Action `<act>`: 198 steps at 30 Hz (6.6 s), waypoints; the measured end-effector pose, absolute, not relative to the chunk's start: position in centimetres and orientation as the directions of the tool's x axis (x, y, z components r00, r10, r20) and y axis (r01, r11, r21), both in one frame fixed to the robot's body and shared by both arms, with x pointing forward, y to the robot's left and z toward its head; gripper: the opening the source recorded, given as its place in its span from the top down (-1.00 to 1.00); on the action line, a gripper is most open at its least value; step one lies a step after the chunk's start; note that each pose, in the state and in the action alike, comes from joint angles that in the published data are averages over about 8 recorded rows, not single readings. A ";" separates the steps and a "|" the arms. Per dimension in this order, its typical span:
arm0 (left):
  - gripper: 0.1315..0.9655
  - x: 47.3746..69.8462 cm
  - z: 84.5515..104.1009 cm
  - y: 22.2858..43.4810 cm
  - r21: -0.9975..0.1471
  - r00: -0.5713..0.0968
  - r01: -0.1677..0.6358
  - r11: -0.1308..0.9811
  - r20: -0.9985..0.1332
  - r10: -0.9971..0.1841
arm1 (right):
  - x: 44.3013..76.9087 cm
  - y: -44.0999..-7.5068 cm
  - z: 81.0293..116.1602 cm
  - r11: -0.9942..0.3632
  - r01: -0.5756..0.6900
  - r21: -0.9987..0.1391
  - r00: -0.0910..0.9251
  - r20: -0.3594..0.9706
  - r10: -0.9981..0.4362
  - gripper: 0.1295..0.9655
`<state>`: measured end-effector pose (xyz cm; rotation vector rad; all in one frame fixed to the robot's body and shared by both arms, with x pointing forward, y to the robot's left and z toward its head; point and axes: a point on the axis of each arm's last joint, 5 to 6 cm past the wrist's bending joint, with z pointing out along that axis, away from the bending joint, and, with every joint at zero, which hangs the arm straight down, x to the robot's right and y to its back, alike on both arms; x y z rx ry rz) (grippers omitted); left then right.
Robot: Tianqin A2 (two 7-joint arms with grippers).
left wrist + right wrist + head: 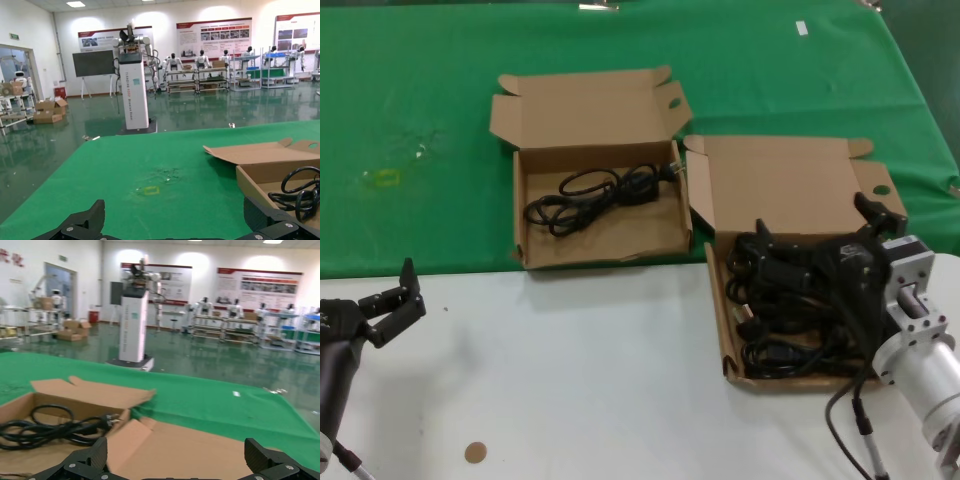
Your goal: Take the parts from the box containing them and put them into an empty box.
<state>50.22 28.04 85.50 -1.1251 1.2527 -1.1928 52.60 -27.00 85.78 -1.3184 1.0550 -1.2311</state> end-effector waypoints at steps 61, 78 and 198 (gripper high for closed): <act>-1.00 50.2 85.5 28.0 -0.997 -0.035 0.022 0.070 -0.071 -0.997 | 51.9 -27.4 85.7 -0.097 0.029 -0.995 0.074 0.099 -0.992 -1.00; -1.00 50.2 85.5 28.0 -0.997 -0.035 0.022 0.070 -0.071 -0.997 | 51.9 -27.4 85.7 -0.097 0.029 -0.995 0.074 0.099 -0.992 -1.00; -1.00 50.2 85.5 28.0 -0.997 -0.035 0.022 0.070 -0.071 -0.997 | 51.9 -27.4 85.7 -0.097 0.029 -0.995 0.074 0.099 -0.992 -1.00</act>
